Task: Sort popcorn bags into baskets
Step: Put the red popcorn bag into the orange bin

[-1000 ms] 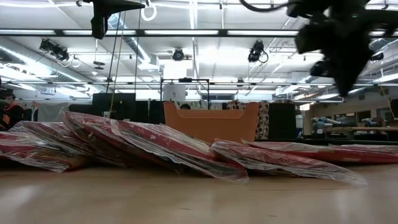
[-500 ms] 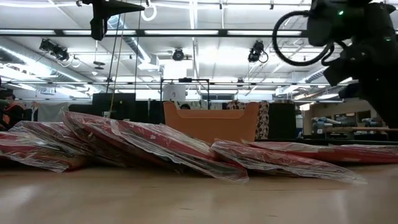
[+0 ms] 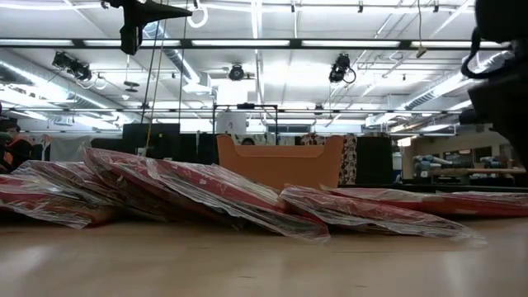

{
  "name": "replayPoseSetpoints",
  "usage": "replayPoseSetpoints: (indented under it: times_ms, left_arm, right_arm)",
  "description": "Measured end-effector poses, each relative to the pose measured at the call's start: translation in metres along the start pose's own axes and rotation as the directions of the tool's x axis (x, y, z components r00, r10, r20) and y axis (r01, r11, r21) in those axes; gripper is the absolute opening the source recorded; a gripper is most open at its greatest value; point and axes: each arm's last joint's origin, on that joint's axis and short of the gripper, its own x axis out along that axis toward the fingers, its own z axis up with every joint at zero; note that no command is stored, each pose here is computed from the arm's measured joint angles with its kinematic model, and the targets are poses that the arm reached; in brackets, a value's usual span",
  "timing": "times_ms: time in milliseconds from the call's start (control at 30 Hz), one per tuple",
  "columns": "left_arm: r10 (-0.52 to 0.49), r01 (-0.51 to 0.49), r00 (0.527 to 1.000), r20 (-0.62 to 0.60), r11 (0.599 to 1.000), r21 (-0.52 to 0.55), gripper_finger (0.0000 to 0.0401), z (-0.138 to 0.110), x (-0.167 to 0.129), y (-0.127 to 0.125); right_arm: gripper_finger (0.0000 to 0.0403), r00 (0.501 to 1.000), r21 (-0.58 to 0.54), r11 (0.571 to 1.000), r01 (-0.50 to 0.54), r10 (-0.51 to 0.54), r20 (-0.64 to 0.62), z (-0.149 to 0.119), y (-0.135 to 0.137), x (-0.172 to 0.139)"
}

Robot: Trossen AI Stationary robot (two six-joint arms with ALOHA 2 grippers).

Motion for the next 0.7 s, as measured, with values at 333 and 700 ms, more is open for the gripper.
replayPoseSetpoints:
  times_ms: [333, 700]
  left_arm:
    - [0.000, 0.000, 1.000, -0.002, 1.000, 0.001, 0.0131, 0.000, 0.000, 0.000]
    - [-0.001, 0.001, 1.000, -0.001, 1.000, 0.001, 0.0131, 0.000, 0.000, 0.000]
  right_arm:
    - [0.0143, 0.984, -0.030, 0.985, 0.170, -0.171, -0.056, 0.009, 0.015, 0.027]
    - [0.0057, 0.975, -0.016, 0.977, 0.213, -0.212, 0.063, 0.016, 0.018, 0.024]
